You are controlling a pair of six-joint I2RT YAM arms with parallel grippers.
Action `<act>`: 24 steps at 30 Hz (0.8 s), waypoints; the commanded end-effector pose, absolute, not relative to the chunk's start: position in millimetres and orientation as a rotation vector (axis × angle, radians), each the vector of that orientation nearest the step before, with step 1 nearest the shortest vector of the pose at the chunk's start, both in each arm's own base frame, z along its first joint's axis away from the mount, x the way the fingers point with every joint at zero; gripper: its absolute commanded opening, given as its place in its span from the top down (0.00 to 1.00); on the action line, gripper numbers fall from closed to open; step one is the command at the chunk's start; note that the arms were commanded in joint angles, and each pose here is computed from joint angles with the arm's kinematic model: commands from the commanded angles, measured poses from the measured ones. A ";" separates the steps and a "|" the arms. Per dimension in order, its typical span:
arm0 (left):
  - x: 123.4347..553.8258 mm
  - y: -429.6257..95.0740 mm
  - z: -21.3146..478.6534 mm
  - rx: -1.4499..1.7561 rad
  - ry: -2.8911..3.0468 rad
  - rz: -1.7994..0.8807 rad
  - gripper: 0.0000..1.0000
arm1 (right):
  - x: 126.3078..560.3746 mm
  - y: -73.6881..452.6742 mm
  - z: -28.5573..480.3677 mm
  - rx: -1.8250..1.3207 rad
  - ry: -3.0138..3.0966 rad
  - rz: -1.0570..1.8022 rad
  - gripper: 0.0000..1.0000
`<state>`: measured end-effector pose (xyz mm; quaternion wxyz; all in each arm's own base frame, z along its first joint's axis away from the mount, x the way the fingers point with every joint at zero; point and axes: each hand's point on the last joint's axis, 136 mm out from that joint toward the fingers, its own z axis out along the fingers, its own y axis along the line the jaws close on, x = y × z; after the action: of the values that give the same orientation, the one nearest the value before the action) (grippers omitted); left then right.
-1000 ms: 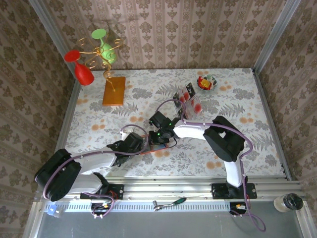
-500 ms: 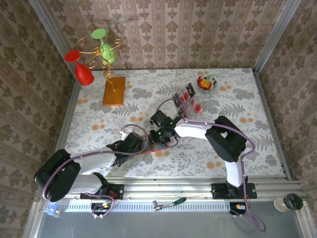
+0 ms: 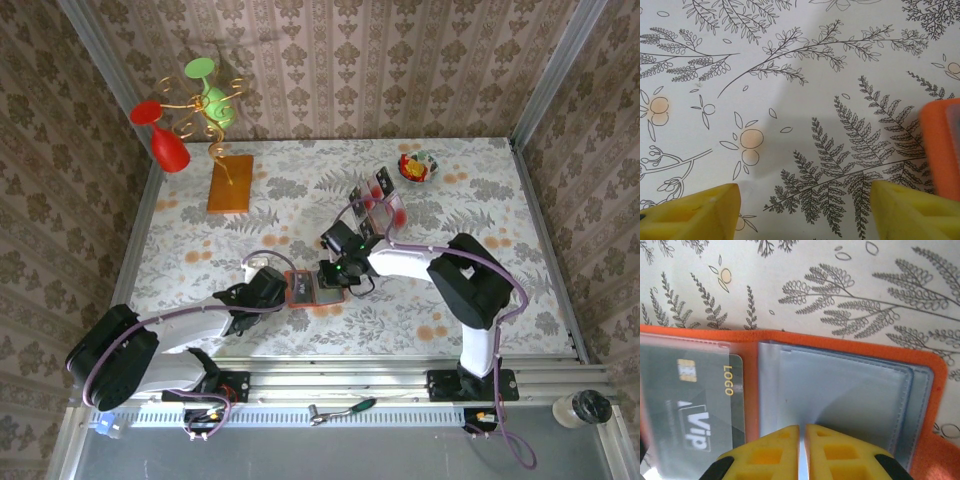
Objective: Put the credit cards into the card holder
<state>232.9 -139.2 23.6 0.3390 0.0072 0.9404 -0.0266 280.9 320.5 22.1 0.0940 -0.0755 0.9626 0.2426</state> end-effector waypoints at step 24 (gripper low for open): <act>234.9 -128.2 37.5 -0.004 2.439 -0.039 0.30 | 279.0 360.2 53.3 -0.288 2.802 0.882 0.86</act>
<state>231.5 -130.8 28.4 0.3369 0.0020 0.9413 -0.0213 282.7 345.4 56.0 0.1093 -0.0931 0.9485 0.2822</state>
